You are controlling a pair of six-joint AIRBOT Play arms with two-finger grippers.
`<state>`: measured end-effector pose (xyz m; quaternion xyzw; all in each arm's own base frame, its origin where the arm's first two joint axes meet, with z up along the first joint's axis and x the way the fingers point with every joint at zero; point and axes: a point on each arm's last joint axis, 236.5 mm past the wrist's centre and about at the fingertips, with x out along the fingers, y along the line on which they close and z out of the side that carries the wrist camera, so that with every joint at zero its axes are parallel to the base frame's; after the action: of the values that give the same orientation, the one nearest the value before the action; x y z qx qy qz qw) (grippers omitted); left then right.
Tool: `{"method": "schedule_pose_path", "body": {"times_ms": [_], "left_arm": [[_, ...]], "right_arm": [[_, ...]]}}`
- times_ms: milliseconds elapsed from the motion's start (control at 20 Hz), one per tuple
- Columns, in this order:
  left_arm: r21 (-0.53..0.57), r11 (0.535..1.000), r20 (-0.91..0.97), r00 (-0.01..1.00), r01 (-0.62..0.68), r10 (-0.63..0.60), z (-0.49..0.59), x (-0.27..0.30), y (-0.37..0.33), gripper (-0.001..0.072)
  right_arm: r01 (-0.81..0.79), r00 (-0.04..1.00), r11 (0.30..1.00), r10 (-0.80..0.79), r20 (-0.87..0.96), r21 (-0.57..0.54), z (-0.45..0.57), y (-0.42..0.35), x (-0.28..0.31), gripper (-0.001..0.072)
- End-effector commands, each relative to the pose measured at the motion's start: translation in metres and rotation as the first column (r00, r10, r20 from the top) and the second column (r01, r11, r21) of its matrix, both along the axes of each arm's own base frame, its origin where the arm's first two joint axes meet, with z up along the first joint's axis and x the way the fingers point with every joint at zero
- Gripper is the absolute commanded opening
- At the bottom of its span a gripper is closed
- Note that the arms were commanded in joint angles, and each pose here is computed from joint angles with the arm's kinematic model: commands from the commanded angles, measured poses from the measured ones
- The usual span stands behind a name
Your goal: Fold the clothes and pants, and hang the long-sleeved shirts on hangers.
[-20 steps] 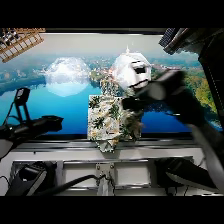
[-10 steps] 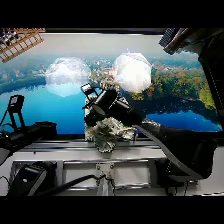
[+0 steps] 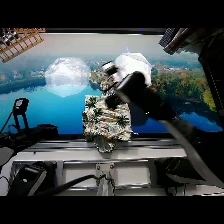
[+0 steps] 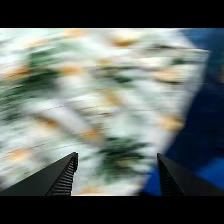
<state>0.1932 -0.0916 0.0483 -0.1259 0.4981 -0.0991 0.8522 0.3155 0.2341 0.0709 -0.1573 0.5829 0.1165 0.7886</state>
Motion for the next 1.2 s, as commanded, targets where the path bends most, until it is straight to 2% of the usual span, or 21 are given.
{"method": "schedule_pose_path", "body": {"times_ms": [0, 100, 250, 400, 500, 700, 1000, 1150], "left_arm": [[0.002, 1.000, -0.008, 1.000, 0.001, -0.001, -0.003, -0.002, 0.000, 0.0001], [0.004, 1.000, -0.010, 1.000, 0.002, -0.002, -0.003, -0.002, 0.001, 0.0013], [0.006, 1.000, -0.009, 1.000, 0.005, -0.005, -0.003, -0.002, 0.001, 0.0013], [0.005, 1.000, -0.008, 1.000, 0.004, -0.004, -0.003, -0.002, 0.001, 0.0012], [0.005, 1.000, -0.008, 1.000, 0.004, -0.004, -0.003, -0.002, 0.001, 0.0012], [0.005, 1.000, -0.009, 1.000, 0.004, -0.004, -0.003, -0.002, 0.000, 0.0012], [0.003, 1.000, -0.010, 1.000, 0.001, -0.001, -0.003, -0.002, 0.000, 0.0011], [0.003, 1.000, -0.009, 1.000, 0.001, -0.001, -0.003, -0.002, 0.000, 0.0011]], "right_arm": [[0.219, 0.976, 0.976, -0.219, 0.015, -0.001, 0.002, -0.085, 0.026, 0.0567], [0.328, 0.942, 0.937, -0.316, -0.112, 0.117, -0.029, -0.101, 0.019, 0.0566], [0.397, 0.906, 0.838, -0.292, -0.307, 0.373, -0.073, -0.076, 0.002, 0.0566], [0.443, 0.882, 0.743, -0.263, -0.391, 0.501, -0.109, -0.058, -0.013, 0.0568], [0.440, 0.887, 0.723, -0.258, -0.383, 0.532, -0.126, -0.054, -0.017, 0.0588], [0.453, 0.877, 0.724, -0.257, -0.407, 0.520, -0.152, -0.055, -0.024, 0.0588], [0.488, 0.855, 0.665, -0.234, -0.464, 0.565, -0.161, -0.036, -0.022, 0.0587], [0.486, 0.854, 0.656, -0.218, -0.472, 0.577, -0.163, -0.025, -0.024, 0.0580]]}}
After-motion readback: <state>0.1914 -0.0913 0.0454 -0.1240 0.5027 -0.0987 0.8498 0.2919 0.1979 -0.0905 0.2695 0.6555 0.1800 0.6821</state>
